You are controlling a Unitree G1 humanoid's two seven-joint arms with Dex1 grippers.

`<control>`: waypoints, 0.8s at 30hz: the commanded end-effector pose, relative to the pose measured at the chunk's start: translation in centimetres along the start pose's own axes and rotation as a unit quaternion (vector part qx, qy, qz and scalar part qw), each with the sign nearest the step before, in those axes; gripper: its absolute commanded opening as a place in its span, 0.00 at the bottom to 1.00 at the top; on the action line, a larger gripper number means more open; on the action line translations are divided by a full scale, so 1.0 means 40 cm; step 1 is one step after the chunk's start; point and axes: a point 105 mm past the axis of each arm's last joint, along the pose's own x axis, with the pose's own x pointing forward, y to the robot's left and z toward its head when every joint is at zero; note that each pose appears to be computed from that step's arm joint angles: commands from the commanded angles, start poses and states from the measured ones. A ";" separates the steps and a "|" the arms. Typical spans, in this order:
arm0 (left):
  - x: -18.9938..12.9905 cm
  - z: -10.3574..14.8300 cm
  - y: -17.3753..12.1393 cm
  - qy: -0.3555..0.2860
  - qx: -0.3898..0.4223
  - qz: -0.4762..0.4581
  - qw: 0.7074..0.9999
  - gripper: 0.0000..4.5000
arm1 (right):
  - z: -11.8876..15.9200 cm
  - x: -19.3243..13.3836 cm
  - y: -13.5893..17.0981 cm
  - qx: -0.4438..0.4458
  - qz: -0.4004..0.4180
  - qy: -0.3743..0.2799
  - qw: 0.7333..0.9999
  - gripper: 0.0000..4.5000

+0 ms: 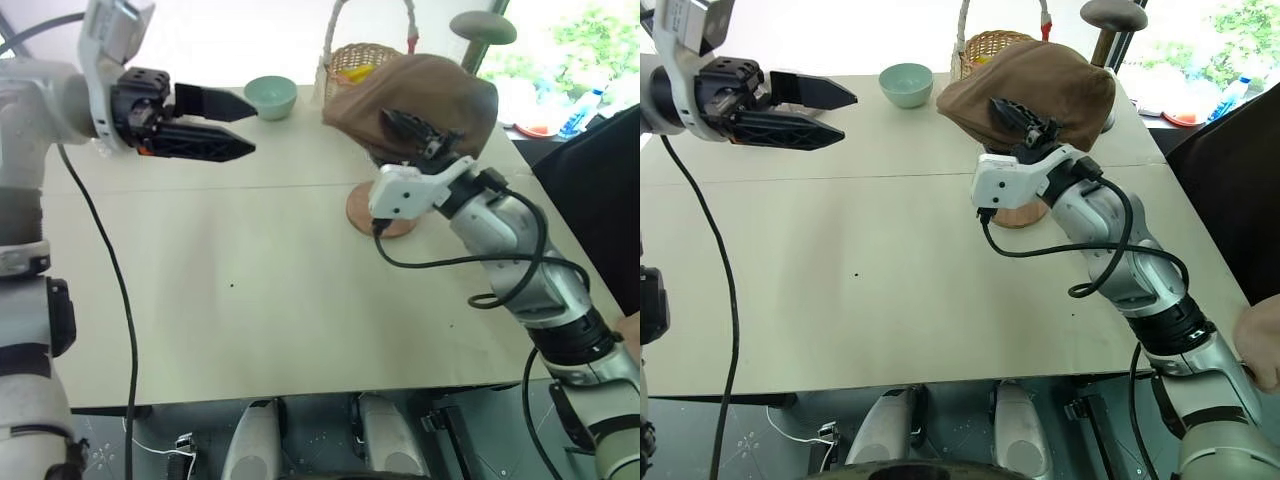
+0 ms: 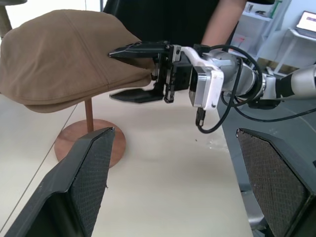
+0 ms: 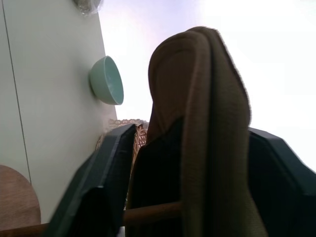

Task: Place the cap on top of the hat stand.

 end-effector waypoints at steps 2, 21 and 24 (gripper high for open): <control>-0.013 0.035 0.000 -0.011 0.034 0.019 0.999 0.92 | 0.003 -0.008 -0.055 -0.007 -0.037 -0.007 0.999 0.06; -0.057 0.069 0.047 -0.054 0.038 0.101 0.993 0.96 | 0.014 -0.065 -0.202 -0.033 -0.072 -0.213 0.974 0.00; -0.069 0.069 0.048 -0.055 0.041 0.116 0.991 0.96 | 0.025 -0.077 -0.192 -0.057 -0.081 -0.263 0.960 0.00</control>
